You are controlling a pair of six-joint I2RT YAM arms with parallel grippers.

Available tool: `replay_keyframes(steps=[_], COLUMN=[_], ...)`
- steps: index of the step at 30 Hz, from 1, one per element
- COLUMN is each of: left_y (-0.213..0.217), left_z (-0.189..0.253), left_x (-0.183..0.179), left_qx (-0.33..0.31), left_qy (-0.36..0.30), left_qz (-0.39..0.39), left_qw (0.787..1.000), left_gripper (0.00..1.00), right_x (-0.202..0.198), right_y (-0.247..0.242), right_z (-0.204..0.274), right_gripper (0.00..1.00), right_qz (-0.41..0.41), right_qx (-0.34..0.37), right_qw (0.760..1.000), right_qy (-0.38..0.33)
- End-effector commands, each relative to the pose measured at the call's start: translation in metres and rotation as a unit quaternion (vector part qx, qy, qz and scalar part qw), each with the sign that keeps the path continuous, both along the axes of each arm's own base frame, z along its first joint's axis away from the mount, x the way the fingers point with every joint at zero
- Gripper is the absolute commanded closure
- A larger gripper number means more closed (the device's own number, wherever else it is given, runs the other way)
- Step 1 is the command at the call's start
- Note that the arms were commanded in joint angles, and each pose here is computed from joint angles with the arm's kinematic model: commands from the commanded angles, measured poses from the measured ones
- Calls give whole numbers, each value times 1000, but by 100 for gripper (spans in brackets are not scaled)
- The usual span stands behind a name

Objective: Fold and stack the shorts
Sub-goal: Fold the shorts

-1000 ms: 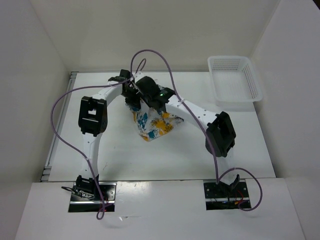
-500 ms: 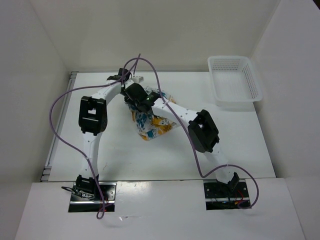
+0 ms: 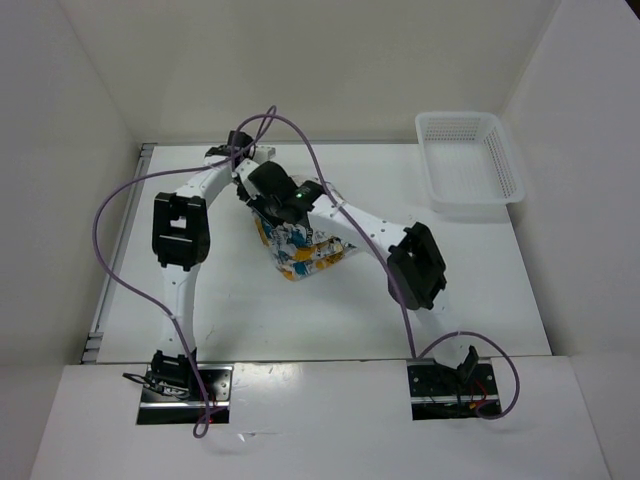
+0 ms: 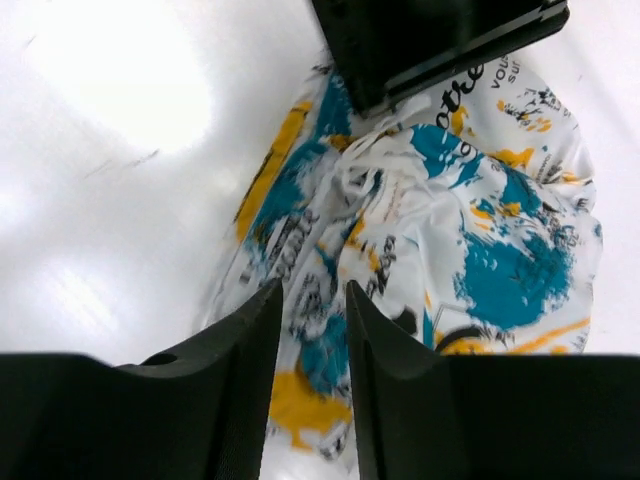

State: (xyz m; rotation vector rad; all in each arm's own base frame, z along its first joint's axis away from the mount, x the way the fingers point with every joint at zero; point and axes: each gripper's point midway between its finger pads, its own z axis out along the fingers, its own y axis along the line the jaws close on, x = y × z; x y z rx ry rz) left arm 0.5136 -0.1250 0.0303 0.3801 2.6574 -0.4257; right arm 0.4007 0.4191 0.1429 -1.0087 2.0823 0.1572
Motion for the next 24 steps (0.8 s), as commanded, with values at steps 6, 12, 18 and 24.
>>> replay_keyframes(steps=[6, 12, 18, 24], left_y=[6, -7, -14, -13], left_z=[117, 119, 94, 67], left_x=[-1, -21, -52, -69], left_qx=[-18, -26, -39, -38], left_qy=[-91, -69, -12, 31], left_qz=[3, -14, -29, -29], left_qw=[996, 997, 999, 998], left_gripper=[53, 47, 47, 47], right_x=[-45, -60, -39, -21], right_y=[-36, -38, -14, -18], right_z=[55, 1, -30, -42], right_gripper=[70, 47, 46, 46], right_qz=[88, 148, 151, 135], right_qx=[10, -2, -4, -23], right_qw=[996, 989, 988, 990], right_qy=[-28, -8, -11, -32])
